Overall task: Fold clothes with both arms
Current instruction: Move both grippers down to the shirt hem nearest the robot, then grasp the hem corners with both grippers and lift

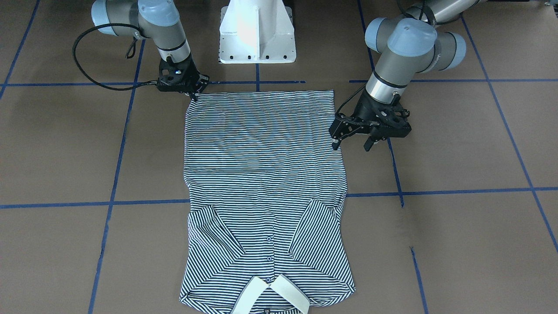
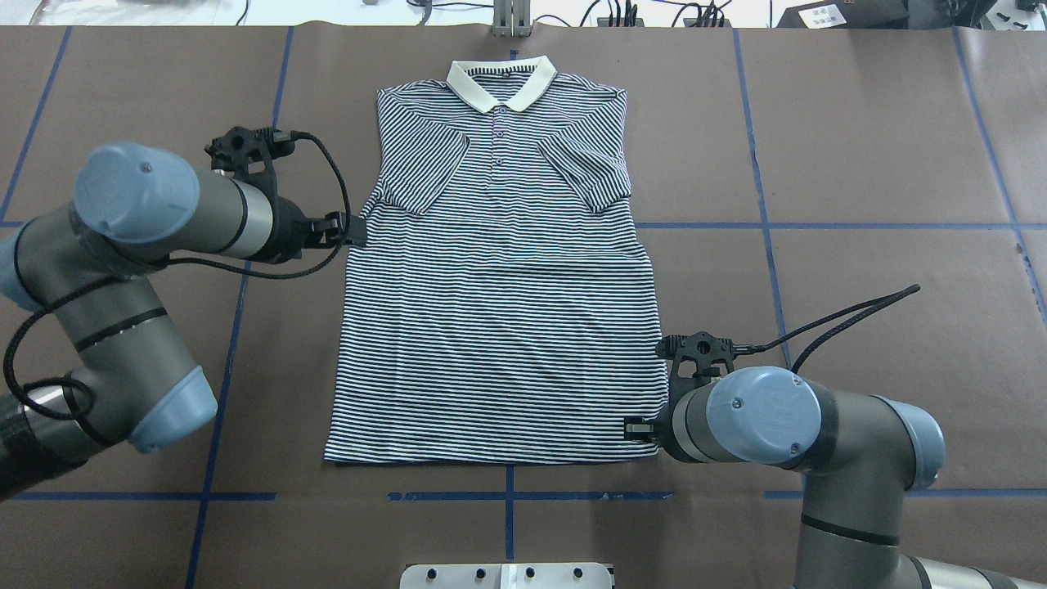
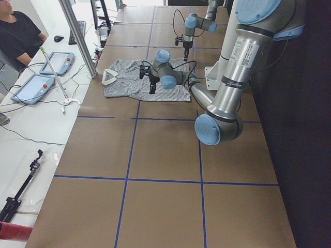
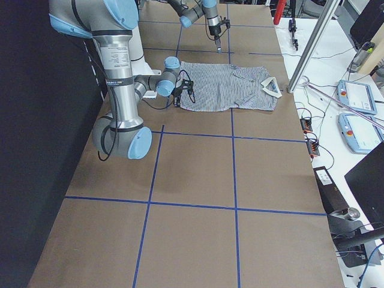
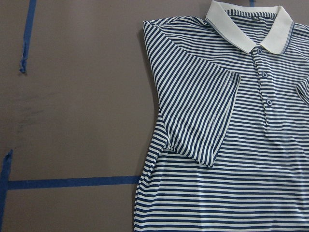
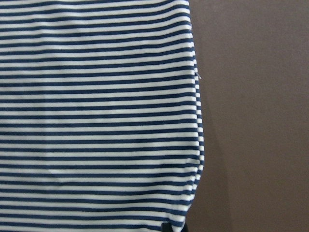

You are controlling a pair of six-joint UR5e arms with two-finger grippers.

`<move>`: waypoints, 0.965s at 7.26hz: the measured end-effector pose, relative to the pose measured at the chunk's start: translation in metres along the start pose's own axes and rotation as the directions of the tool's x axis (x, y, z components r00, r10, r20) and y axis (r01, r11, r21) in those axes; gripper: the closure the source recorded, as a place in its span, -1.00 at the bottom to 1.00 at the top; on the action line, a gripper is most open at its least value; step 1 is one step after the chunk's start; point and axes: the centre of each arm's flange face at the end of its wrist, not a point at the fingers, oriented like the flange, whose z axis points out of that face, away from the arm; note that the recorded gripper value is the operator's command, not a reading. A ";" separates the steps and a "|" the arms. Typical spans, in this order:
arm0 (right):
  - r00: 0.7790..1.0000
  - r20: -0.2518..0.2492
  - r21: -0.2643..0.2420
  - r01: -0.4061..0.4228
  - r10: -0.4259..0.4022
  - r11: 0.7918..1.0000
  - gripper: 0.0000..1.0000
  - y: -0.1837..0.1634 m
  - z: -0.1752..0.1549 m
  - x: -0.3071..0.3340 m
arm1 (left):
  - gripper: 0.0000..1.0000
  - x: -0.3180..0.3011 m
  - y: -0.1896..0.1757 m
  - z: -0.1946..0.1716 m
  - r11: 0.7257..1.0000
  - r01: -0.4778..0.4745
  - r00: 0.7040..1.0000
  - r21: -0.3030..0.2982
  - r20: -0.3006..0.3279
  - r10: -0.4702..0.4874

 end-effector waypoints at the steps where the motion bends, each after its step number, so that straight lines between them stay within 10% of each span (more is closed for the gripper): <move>1: 1.000 0.006 0.002 -0.001 0.001 1.000 1.00 -0.002 -0.003 0.000 | -0.98 0.004 0.041 0.009 0.998 0.062 0.998 -0.028 0.015 -0.061; 7: 0.999 0.048 0.010 -0.002 0.002 1.000 1.00 -0.007 -0.019 -0.015 | -0.95 0.005 0.184 0.029 0.980 0.189 0.968 -0.066 0.181 -0.175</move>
